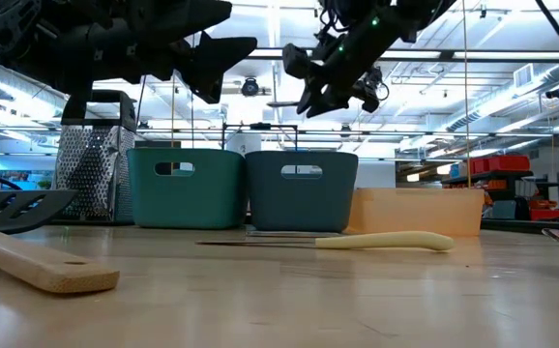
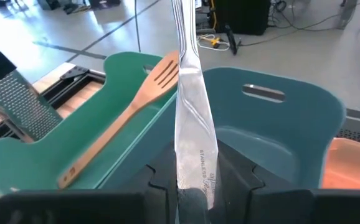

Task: Pick & Place Kitchen Items
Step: Put the bottom silver knife into the blue bin

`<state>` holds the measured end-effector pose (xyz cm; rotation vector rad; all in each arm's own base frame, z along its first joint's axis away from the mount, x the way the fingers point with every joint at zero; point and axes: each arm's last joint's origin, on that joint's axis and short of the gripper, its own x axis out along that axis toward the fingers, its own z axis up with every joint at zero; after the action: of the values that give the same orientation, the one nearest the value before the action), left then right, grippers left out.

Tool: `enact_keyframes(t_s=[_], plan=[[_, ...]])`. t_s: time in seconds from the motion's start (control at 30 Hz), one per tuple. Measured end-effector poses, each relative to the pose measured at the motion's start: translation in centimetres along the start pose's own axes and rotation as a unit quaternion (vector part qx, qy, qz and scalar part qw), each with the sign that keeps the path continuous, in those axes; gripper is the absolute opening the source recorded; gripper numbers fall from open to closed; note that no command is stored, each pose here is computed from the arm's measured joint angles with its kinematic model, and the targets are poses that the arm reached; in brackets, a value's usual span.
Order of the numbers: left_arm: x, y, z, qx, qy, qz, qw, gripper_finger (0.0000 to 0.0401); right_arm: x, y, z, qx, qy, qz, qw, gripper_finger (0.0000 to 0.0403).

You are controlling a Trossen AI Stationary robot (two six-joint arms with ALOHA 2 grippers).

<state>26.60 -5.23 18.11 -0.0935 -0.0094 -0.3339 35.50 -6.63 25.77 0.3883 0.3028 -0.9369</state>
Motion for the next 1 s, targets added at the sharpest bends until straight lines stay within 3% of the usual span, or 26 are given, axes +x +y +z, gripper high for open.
enact_keyframes(t_s=[0.4,0.63,1.0], plan=[[0.0,0.0,0.0,0.000,0.000,0.000,1.000,0.0222,1.3,-0.5,-0.8,0.021,-0.004,-0.043,0.999,0.0084],[0.0,0.0,0.0,0.000,-0.001,0.000,1.000,0.0222,2.9,-0.6,-2.1,0.028,0.010,-0.055,0.998,0.0084],[0.0,0.0,0.0,0.000,-0.001,0.000,1.000,0.0222,3.2,-0.9,-2.1,0.057,0.005,-0.064,0.996,0.0084]])
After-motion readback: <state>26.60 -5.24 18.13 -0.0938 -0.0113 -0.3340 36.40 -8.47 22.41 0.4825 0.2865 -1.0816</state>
